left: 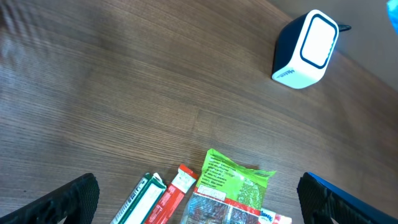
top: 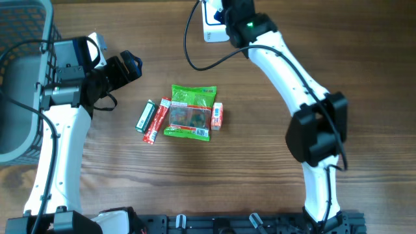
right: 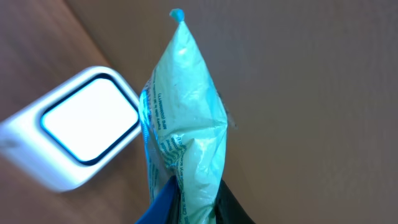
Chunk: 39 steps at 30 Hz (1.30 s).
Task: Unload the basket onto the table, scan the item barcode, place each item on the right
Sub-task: 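Carry the mint wipe pack to the white scanner with the right gripper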
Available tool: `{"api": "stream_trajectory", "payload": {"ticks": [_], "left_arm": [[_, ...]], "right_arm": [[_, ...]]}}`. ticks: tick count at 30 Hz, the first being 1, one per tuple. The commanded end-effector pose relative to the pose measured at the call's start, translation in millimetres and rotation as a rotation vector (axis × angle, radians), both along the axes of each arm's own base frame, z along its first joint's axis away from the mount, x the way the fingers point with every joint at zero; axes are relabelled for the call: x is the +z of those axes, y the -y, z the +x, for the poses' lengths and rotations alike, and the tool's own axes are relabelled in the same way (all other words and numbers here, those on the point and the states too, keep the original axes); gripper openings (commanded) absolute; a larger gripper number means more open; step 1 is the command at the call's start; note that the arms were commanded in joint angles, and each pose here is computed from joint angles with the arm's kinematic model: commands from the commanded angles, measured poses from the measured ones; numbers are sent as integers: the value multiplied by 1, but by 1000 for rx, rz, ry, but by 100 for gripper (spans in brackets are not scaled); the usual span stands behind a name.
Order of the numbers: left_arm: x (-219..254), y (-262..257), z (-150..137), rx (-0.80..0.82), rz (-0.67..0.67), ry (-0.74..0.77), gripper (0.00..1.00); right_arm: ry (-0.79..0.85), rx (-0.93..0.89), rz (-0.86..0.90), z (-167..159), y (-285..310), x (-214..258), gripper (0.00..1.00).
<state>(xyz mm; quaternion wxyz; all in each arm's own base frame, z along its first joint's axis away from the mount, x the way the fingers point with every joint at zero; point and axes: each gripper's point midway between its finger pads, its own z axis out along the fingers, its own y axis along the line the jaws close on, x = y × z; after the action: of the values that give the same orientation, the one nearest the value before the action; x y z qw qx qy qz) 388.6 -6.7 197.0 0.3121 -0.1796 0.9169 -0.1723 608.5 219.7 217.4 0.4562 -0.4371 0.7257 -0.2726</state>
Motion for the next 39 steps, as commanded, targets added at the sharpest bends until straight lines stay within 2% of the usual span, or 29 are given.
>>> {"api": "stream_trajectory", "payload": {"ticks": [1, 4, 12, 20, 27, 39], "left_arm": [[4, -1, -1, -12, 13, 15, 100], [4, -1, -1, -12, 13, 15, 100], [4, -1, -1, -12, 13, 15, 100], [4, -1, -1, -12, 13, 15, 100], [4, -1, -1, -12, 13, 15, 100], [4, -1, -1, -12, 13, 15, 100]], "right_arm": [[58, -95, -148, 19, 17, -20, 4], [97, -125, -218, 30, 21, -35, 4], [76, -90, -355, 31, 10, -66, 4], [103, -107, -353, 29, -1, -69, 4], [135, -203, -317, 27, 9, -61, 4], [83, -160, -296, 16, -12, -77, 4]]}}
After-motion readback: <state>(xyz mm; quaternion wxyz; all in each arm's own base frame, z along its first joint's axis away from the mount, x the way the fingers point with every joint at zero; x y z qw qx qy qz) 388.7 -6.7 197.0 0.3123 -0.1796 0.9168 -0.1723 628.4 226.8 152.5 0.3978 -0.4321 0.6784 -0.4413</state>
